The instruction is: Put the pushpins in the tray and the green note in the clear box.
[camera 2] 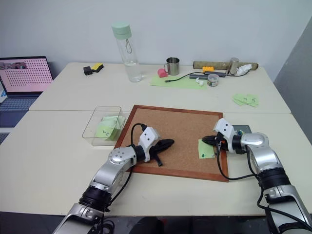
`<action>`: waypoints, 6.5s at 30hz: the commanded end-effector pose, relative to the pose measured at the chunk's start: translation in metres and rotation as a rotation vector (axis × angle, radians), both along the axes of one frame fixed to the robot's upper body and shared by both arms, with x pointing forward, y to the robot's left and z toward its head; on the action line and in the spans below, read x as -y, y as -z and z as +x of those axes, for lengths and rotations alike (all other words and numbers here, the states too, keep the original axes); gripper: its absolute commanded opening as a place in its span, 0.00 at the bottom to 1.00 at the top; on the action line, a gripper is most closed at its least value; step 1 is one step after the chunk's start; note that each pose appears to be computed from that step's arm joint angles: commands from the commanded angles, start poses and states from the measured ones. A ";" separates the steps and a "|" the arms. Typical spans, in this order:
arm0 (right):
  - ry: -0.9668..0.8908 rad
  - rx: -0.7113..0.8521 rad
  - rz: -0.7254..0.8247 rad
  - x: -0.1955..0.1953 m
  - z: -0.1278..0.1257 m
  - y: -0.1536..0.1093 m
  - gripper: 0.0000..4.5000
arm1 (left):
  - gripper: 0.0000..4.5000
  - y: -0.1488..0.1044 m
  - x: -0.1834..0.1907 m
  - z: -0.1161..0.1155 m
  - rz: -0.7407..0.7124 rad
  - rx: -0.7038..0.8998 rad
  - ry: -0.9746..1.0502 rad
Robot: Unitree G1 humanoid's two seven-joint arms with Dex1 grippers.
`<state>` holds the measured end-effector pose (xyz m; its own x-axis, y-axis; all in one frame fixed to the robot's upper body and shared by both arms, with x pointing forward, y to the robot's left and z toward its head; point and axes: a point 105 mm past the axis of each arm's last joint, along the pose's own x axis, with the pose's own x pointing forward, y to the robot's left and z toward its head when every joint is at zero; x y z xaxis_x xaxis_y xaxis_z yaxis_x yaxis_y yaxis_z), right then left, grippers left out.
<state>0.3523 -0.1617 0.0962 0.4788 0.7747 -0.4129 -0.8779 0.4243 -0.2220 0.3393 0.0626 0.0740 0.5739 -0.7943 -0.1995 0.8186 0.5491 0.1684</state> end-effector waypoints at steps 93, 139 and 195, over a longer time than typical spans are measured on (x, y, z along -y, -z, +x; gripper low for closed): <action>0.095 0.085 0.068 0.034 -0.049 -0.002 0.64 | 0.00 0.024 -0.008 -0.004 0.082 -0.061 -0.028; 0.392 0.152 0.241 0.066 -0.031 -0.055 0.00 | 0.00 0.034 -0.007 -0.006 0.102 -0.078 -0.032; 0.093 0.042 0.123 -0.008 -0.054 0.012 0.46 | 0.00 0.036 -0.010 -0.006 0.121 -0.075 -0.034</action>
